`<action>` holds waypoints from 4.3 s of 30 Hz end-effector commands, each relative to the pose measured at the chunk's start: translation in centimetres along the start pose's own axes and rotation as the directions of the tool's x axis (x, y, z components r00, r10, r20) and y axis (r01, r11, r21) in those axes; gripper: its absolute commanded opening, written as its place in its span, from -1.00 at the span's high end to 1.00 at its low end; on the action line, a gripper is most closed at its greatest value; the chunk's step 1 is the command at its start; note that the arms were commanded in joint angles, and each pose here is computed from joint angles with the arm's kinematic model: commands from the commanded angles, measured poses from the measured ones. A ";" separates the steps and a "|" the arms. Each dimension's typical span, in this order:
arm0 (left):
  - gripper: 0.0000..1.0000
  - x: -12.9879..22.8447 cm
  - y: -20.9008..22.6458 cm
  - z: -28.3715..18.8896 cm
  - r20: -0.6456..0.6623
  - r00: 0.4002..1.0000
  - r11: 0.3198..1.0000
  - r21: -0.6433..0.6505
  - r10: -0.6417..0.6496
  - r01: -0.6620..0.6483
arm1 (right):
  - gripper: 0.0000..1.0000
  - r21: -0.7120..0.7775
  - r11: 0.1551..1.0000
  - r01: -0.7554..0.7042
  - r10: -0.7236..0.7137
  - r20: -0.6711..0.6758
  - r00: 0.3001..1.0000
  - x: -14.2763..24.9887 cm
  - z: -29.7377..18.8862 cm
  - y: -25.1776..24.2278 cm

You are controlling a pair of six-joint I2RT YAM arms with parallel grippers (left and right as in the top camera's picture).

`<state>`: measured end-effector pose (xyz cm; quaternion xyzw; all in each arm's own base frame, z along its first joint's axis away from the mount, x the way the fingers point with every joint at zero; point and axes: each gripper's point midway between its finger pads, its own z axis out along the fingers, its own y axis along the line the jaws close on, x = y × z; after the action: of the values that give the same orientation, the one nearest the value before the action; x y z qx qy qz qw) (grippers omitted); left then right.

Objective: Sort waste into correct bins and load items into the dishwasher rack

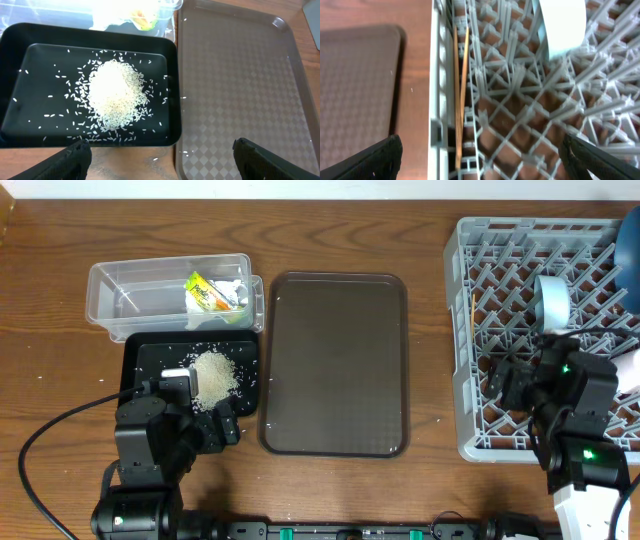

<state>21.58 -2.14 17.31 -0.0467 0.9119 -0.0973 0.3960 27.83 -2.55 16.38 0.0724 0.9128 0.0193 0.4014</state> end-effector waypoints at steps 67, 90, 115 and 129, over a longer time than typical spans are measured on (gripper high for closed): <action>-0.91 0.0 0.0 0.0 0.002 1.000 1.000 0.001 0.012 -0.012 | -0.98 -0.046 0.986 0.157 -0.095 0.619 0.780 3.1 -1.9 2.4; -0.91 0.0 0.0 0.0 0.002 1.000 1.000 0.001 0.012 -0.012 | -0.99 -0.046 0.987 0.157 -0.095 0.620 0.779 3.1 -1.9 2.4; -0.91 0.5 0.1 -1.9 0.125 0.991 0.999 -0.006 0.043 -0.042 | -0.98 -0.046 0.987 0.157 -0.095 0.620 0.779 3.1 -1.9 2.4; -0.91 0.3 1.6 2.1 0.455 0.887 0.997 -0.026 0.080 -0.077 | -0.99 -0.046 0.987 0.157 -0.095 0.620 0.779 3.1 -1.9 2.4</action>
<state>22.41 -1.40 15.85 -0.0320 0.8074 -0.0801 0.5836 24.66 0.28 15.72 -0.0001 0.7328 0.0132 0.6803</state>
